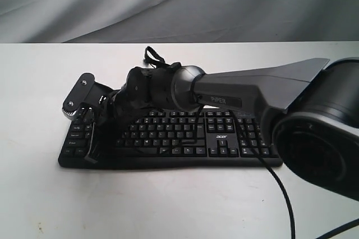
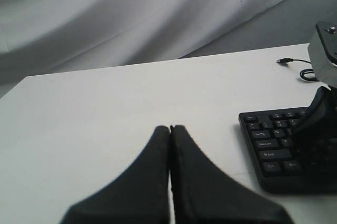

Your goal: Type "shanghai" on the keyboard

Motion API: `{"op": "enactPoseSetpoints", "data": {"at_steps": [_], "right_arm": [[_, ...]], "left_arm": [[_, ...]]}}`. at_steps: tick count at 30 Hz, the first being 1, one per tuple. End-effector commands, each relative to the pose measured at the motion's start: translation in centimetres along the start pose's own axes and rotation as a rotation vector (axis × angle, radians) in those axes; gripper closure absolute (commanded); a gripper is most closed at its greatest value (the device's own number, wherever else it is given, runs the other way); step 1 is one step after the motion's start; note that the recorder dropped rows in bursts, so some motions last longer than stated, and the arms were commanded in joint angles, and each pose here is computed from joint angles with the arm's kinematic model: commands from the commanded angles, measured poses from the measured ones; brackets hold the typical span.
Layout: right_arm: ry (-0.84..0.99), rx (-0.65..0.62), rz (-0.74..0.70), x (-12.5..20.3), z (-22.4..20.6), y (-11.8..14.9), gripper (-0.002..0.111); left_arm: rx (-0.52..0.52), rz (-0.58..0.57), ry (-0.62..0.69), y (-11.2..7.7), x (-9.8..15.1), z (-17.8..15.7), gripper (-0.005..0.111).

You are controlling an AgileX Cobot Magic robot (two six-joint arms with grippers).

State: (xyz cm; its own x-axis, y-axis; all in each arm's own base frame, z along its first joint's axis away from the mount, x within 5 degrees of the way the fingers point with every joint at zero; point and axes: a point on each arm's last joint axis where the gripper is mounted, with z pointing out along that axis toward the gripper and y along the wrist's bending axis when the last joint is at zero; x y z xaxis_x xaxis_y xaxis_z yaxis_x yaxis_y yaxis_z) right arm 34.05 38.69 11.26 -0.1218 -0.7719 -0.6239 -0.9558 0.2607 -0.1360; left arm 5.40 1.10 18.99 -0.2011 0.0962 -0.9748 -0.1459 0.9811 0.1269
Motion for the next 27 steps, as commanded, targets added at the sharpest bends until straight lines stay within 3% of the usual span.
{"op": "enactPoseSetpoints", "data": {"at_steps": [1, 8, 13, 19, 27], "right_arm": [[0.001, -0.003, 0.001, 0.0, 0.2, 0.1, 0.108], [-0.006, 0.005, -0.004, -0.4, -0.3, 0.0, 0.108], [-0.038, 0.038, 0.013, -1.9, -3.7, -1.5, 0.108], [0.026, 0.076, 0.064, 1.9, -7.9, -1.8, 0.108], [0.063, 0.089, 0.078, 4.1, -7.4, -1.4, 0.108]], "left_arm": [[0.008, -0.005, -0.011, -0.1, 0.0, 0.0, 0.107], [0.008, -0.005, -0.011, -0.1, 0.0, 0.0, 0.107], [0.008, -0.005, -0.011, -0.1, 0.0, 0.0, 0.107], [0.008, -0.005, -0.011, -0.1, 0.0, 0.0, 0.107], [0.008, -0.005, -0.011, -0.1, 0.0, 0.0, 0.107]]}}
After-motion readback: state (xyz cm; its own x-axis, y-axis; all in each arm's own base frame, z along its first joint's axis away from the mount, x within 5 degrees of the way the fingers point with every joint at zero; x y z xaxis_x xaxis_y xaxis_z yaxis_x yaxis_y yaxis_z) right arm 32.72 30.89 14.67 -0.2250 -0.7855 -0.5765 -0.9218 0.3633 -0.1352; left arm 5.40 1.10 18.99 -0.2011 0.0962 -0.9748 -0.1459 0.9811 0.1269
